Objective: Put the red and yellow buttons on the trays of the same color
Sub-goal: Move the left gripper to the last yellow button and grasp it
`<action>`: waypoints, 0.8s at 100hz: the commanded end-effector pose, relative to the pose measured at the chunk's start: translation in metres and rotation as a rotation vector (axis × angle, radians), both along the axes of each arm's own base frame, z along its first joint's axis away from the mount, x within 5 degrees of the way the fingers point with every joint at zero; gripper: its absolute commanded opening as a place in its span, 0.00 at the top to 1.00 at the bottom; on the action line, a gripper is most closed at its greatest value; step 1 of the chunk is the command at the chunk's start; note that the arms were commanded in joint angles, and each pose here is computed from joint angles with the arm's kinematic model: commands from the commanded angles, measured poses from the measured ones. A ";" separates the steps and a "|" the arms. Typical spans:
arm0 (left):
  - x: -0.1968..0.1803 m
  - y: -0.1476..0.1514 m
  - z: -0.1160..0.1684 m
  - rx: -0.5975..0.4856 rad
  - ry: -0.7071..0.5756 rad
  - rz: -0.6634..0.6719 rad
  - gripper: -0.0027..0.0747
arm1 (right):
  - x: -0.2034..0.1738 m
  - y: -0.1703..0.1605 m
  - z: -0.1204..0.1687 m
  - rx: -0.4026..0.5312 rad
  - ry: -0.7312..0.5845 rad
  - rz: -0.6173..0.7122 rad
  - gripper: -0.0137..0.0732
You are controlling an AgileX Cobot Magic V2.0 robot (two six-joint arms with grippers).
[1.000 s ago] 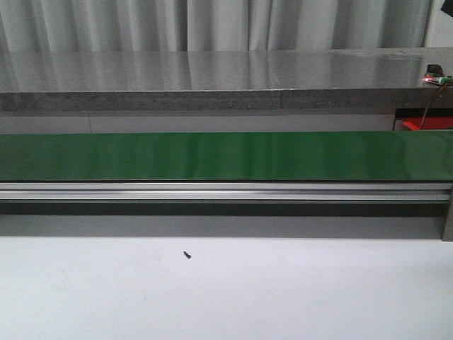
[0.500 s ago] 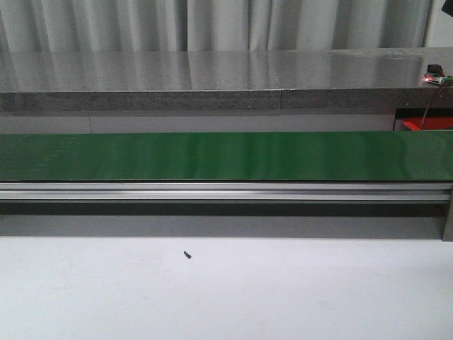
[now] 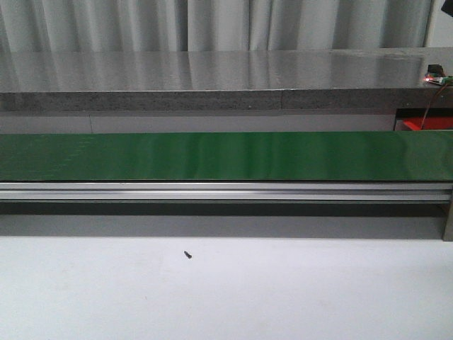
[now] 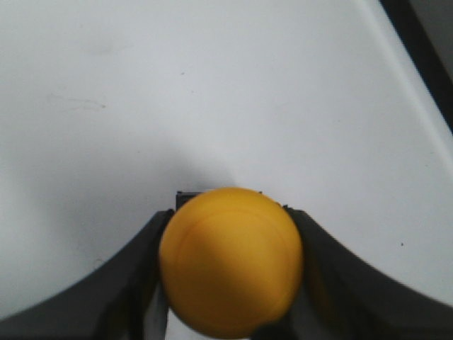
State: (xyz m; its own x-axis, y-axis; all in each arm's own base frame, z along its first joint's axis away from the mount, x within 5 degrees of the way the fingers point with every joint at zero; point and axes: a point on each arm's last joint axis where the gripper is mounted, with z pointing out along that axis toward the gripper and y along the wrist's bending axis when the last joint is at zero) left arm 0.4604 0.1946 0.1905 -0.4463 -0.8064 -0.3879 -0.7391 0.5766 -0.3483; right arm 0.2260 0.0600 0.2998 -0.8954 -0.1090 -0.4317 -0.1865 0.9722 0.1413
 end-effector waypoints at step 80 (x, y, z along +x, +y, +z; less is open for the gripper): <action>-0.054 -0.042 0.127 0.249 0.115 -0.492 0.75 | -0.001 0.001 0.015 0.030 -0.076 -0.002 0.96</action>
